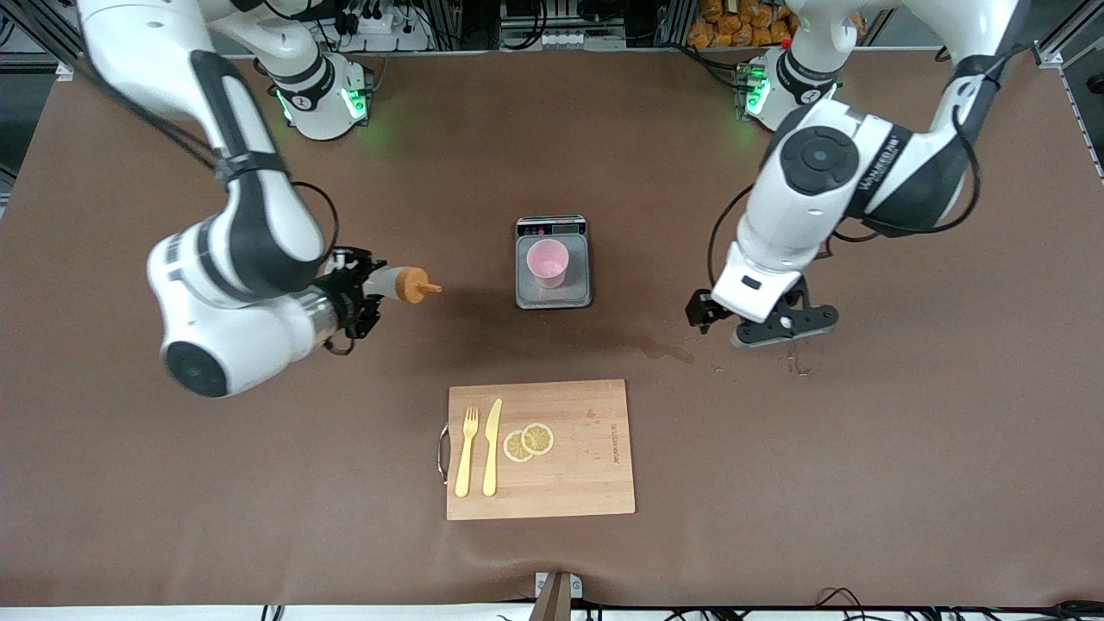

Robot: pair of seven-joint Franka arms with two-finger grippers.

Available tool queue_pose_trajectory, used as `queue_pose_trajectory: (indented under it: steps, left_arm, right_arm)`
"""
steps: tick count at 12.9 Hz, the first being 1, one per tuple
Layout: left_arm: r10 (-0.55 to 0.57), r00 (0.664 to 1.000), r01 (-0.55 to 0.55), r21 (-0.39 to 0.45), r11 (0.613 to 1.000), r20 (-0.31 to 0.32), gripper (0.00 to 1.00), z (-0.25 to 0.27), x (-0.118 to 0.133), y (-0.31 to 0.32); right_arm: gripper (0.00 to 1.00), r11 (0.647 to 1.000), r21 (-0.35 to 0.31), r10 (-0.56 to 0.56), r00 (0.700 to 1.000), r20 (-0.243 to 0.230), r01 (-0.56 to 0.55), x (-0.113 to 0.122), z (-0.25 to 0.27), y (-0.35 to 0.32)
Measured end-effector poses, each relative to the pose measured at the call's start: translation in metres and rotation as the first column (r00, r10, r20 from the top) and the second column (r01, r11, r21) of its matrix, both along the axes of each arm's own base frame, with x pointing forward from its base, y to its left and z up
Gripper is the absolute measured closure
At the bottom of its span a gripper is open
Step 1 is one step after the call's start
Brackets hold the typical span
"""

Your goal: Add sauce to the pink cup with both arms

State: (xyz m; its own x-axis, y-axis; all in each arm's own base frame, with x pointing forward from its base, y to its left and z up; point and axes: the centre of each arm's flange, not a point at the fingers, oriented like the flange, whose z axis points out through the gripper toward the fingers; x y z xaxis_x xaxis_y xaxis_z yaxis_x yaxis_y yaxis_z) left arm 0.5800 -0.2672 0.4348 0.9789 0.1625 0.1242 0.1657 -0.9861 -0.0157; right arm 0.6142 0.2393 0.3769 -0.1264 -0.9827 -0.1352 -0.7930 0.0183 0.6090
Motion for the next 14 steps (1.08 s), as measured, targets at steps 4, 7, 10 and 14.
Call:
queue_pose_trajectory:
  steps: [4,7,10,14]
  left_arm:
    - [-0.094,0.995,0.095,0.033,0.995,-0.026,0.00,0.009,0.022,0.053]
    - [-0.082,0.996,0.084,0.047,0.995,-0.039,0.00,0.034,0.031,0.070]
    - [-0.084,0.995,0.088,0.063,0.994,-0.057,0.00,0.068,0.035,0.081]
    - [-0.111,0.990,0.113,0.021,0.993,-0.083,0.00,0.094,0.041,0.108]
  right_arm:
    - [0.56,0.995,-0.101,0.008,1.000,0.015,-0.007,-0.016,-0.007,0.044]
    - [0.57,0.976,-0.220,0.015,0.999,0.032,-0.008,-0.028,-0.019,0.067]
    - [0.57,0.944,-0.328,0.064,0.997,0.050,-0.045,-0.052,-0.036,0.110]
    - [0.58,0.896,-0.432,0.136,0.989,0.053,-0.101,-0.075,-0.039,0.134]
